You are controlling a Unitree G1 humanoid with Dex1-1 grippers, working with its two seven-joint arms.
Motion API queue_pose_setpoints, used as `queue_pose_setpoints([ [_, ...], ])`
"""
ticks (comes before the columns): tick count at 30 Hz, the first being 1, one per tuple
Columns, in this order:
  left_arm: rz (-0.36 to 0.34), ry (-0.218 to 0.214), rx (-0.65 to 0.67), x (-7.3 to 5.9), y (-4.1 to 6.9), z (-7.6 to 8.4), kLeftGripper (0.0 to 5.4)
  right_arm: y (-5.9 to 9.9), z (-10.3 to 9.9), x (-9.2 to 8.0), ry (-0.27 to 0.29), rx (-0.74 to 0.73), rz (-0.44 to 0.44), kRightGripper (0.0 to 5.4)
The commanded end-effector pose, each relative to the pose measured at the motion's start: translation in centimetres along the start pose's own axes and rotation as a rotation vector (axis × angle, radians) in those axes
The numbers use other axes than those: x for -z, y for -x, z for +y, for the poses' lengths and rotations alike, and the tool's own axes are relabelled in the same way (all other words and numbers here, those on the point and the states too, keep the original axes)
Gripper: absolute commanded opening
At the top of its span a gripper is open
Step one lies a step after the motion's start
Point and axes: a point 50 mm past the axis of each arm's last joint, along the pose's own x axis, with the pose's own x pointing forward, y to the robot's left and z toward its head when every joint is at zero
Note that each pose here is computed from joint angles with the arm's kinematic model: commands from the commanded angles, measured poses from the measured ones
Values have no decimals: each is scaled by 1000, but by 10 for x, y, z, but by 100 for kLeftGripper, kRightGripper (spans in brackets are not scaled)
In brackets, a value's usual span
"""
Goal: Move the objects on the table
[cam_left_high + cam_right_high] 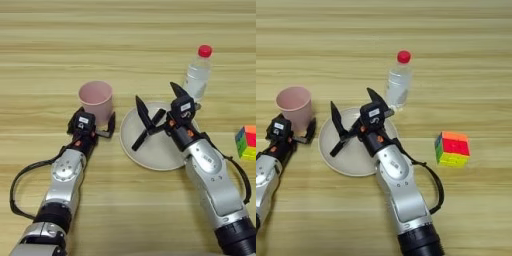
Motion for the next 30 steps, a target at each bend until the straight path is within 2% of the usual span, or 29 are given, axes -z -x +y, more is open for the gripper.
queue_pose_setpoints([
  [1, 3, -17, 2, -2, -2, 1, 539, -3, -2, -4, 1, 15, -20, 540],
  [20, -50, -34, 3, -15, -1, 2, 539, -3, -2, -1, -3, 19, -11, 540],
  [25, -54, -38, 5, -17, -1, 1, 539, -2, -8, 0, -2, 43, -7, 540],
  [30, -54, -39, 5, -18, 0, 1, 539, -2, -19, -3, 69, 103, -22, 540],
])
